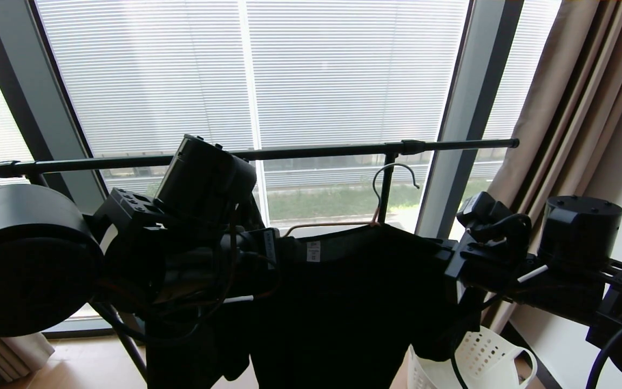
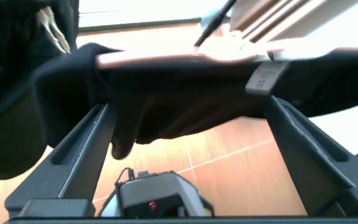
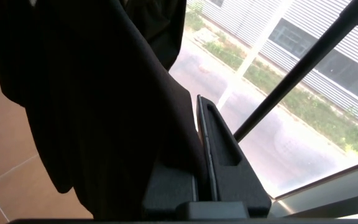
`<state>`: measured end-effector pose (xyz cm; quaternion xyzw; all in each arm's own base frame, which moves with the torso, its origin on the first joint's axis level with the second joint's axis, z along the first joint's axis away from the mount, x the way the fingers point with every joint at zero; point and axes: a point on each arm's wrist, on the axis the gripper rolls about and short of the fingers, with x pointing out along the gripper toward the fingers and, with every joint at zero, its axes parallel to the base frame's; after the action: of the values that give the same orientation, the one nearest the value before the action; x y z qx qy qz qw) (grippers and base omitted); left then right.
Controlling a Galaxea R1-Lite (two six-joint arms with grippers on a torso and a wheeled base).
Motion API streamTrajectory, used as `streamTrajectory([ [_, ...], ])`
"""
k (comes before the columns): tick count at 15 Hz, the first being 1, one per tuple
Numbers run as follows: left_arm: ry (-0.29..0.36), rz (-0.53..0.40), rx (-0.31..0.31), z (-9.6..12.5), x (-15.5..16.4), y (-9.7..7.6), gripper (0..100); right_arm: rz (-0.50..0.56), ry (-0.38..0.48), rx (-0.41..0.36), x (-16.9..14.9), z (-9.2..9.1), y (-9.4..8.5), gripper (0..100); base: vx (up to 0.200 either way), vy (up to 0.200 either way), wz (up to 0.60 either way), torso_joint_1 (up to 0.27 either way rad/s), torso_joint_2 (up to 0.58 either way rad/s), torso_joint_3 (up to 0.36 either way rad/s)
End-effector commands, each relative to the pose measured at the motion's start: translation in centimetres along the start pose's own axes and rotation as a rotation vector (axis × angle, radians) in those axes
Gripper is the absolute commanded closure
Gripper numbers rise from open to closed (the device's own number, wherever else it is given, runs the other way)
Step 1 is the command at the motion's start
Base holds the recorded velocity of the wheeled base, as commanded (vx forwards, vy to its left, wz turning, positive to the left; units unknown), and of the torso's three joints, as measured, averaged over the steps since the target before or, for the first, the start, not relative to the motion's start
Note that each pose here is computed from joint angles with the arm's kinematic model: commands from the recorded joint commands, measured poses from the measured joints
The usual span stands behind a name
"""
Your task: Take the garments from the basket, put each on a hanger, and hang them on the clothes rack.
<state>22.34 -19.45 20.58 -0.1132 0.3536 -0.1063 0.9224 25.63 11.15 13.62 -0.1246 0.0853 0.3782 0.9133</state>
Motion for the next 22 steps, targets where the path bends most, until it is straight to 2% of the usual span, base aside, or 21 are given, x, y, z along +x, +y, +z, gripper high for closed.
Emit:
streamTrajectory([
  [1, 0.000, 0.021, -0.008, 0.0, 0.0, 0.2, 0, 0.000, -0.004, -0.003, -0.1, 0.1, 0.1, 100, 0.000, 0.000, 0.00, 0.000, 0.00, 0.000],
  [6, -0.005, 0.073, -0.027, -0.3, 1.0, 0.3, 0, -0.015, -0.017, 0.003, -0.5, 0.5, 0.1, 100, 0.000, 0.000, 0.00, 0.000, 0.00, 0.000],
  [10, -0.009, 0.072, -0.037, 0.0, 1.5, -0.1, 0, -0.010, -0.012, 0.007, -0.6, 0.4, 0.2, 100, 0.000, 0.000, 0.00, 0.000, 0.00, 0.000],
  [11, -0.010, 0.073, -0.037, 0.0, 1.6, -0.1, 100, -0.006, -0.012, 0.006, -0.5, 0.4, 0.3, 100, 0.000, 0.000, 0.00, 0.000, 0.00, 0.000],
  [19, -0.024, 0.098, -0.034, 0.0, 1.7, -0.1, 100, -0.005, -0.010, 0.009, -0.3, 0.3, 0.2, 100, 0.000, 0.000, 0.00, 0.000, 0.00, 0.000],
  [22, -0.025, 0.092, -0.018, -0.2, 1.5, -0.4, 100, -0.008, 0.010, 0.045, 0.4, -0.2, -0.1, 100, 0.000, 0.000, 0.00, 0.000, 0.00, 0.000],
])
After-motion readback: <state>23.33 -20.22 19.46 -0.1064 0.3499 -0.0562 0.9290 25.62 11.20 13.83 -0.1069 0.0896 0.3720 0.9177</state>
